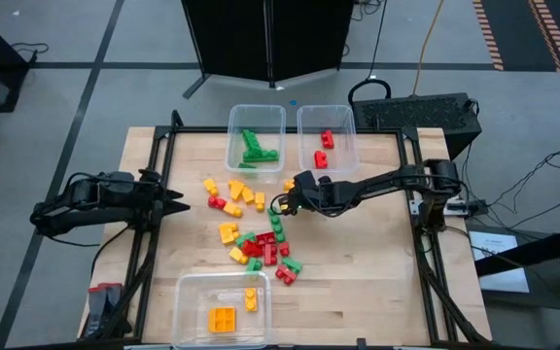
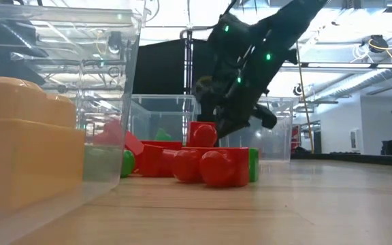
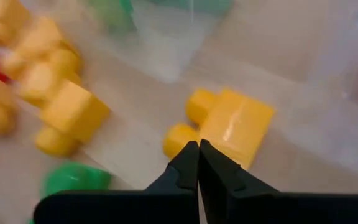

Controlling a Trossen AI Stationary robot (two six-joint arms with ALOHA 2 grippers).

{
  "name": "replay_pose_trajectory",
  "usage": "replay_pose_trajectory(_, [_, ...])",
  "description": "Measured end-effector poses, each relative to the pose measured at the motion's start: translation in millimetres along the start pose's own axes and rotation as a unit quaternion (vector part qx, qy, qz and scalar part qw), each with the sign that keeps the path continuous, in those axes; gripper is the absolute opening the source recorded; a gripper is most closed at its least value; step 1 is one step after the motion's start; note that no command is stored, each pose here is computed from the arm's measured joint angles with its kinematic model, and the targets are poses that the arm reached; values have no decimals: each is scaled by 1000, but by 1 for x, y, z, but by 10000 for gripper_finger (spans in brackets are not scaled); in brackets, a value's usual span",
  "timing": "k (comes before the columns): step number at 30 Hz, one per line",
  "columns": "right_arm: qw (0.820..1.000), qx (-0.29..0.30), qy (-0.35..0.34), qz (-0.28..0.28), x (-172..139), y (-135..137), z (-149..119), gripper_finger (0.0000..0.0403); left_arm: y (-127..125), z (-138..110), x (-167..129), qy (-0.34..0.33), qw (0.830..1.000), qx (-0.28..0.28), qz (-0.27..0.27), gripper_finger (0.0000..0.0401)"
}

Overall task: Sort blocks
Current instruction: Put the yellow game piece into the bottom transparent bin

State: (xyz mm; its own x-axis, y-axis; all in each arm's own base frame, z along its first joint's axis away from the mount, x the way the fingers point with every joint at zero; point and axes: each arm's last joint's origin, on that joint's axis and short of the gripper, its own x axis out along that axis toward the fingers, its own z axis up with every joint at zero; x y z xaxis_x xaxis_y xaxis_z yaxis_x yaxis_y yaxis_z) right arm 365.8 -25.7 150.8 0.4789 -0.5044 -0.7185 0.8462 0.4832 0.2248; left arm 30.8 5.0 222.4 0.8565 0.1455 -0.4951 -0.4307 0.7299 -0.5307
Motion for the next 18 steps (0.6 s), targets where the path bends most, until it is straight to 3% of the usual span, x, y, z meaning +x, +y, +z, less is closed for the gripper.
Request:
replay_pose_trajectory(5, [1000, 23, 7, -7, 15, 0, -11, 1, 0, 0, 0, -2, 1000, 0, 3, 210])
replay_pose_trajectory(9, [998, 29, 40, 29, 19, 6, -17, 1, 0, 0, 0, -2, 1000, -1, 3, 210])
replay_pose_trajectory(14, [994, 31, 84, 63, -6, 20, -35, 0, 0, 0, 0, 0, 1000, -10, 0, 210])
replay_pose_trajectory(18, [992, 38, 110, 47, -34, 22, -50, 0, 0, 0, 0, 1, 1000, -13, -1, 210])
